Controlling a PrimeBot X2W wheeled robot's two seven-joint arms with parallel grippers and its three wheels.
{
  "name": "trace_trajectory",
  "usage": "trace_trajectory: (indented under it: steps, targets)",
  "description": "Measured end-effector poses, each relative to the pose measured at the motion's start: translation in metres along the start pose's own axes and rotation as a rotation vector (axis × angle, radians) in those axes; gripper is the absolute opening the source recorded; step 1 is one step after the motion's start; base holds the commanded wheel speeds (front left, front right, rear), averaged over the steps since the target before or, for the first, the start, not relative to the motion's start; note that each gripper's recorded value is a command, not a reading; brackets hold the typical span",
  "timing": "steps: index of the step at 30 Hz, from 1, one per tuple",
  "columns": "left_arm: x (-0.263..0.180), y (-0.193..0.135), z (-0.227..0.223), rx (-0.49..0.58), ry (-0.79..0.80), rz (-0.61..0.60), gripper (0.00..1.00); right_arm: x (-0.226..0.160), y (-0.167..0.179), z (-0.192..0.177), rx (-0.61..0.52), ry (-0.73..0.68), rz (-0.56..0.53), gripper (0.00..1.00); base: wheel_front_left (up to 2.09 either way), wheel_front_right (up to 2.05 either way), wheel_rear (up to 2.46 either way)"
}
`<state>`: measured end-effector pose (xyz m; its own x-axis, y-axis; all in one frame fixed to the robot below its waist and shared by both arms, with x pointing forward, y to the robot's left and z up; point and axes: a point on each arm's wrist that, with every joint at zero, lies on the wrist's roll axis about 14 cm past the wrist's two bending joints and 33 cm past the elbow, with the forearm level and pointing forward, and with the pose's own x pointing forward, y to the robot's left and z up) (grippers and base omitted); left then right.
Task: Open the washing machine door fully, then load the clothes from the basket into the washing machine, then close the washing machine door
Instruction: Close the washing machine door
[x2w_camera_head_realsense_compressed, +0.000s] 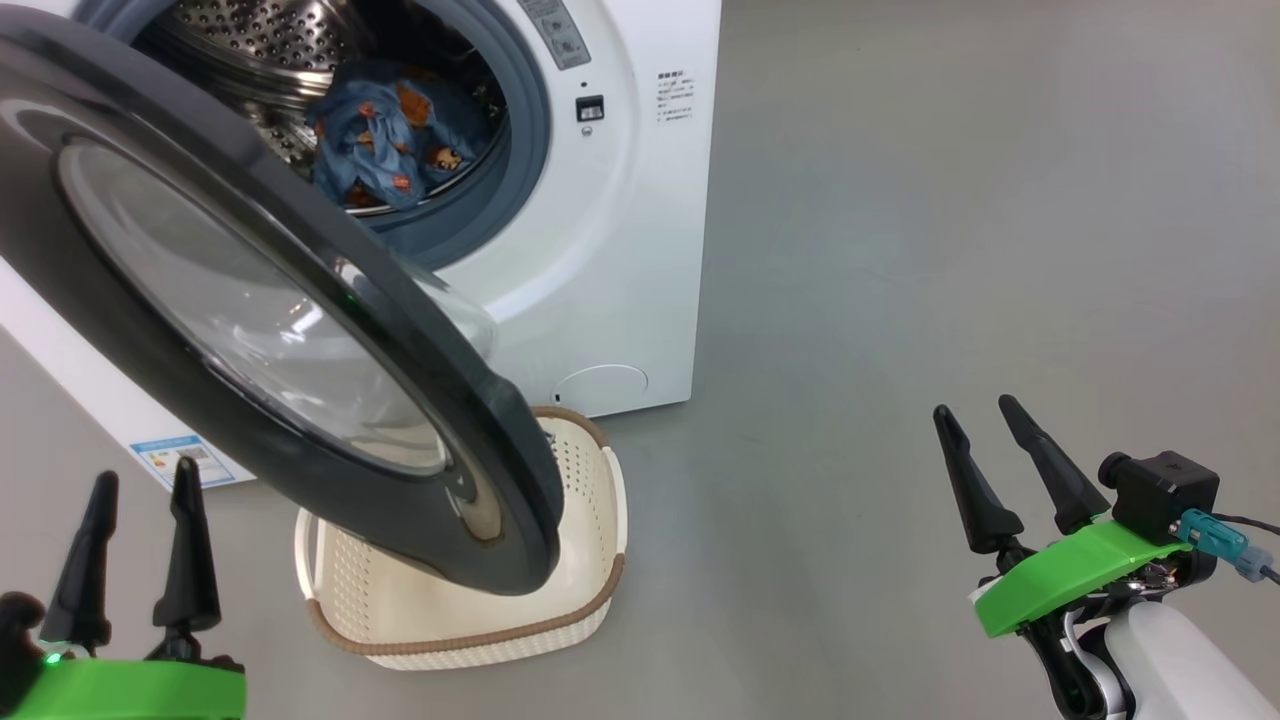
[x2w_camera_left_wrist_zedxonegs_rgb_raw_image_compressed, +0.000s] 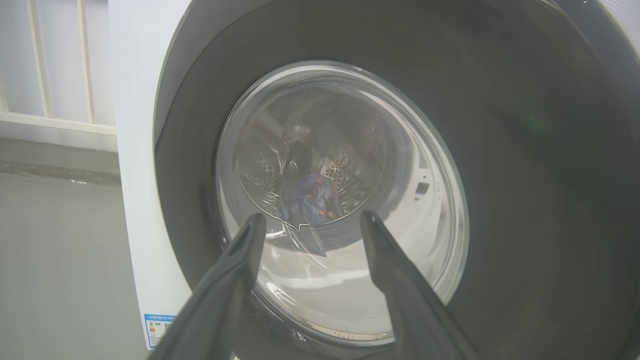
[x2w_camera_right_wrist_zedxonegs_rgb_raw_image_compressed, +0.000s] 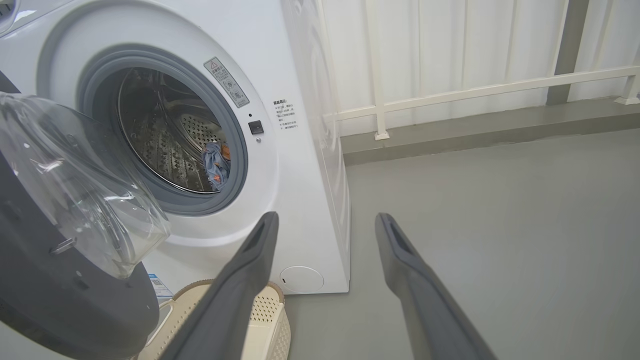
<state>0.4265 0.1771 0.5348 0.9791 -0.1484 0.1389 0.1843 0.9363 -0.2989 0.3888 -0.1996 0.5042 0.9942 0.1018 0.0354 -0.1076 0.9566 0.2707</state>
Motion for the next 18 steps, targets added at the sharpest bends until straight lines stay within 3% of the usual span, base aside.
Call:
trace_trajectory:
  steps: [18]
  targets:
    - [-0.011, 0.013, -0.013, 0.021, 0.022, 0.048, 1.00, 0.006, 0.005, -0.002, -0.004, 0.006, 0.022, 1.00, 0.00, 0.00, 0.00]
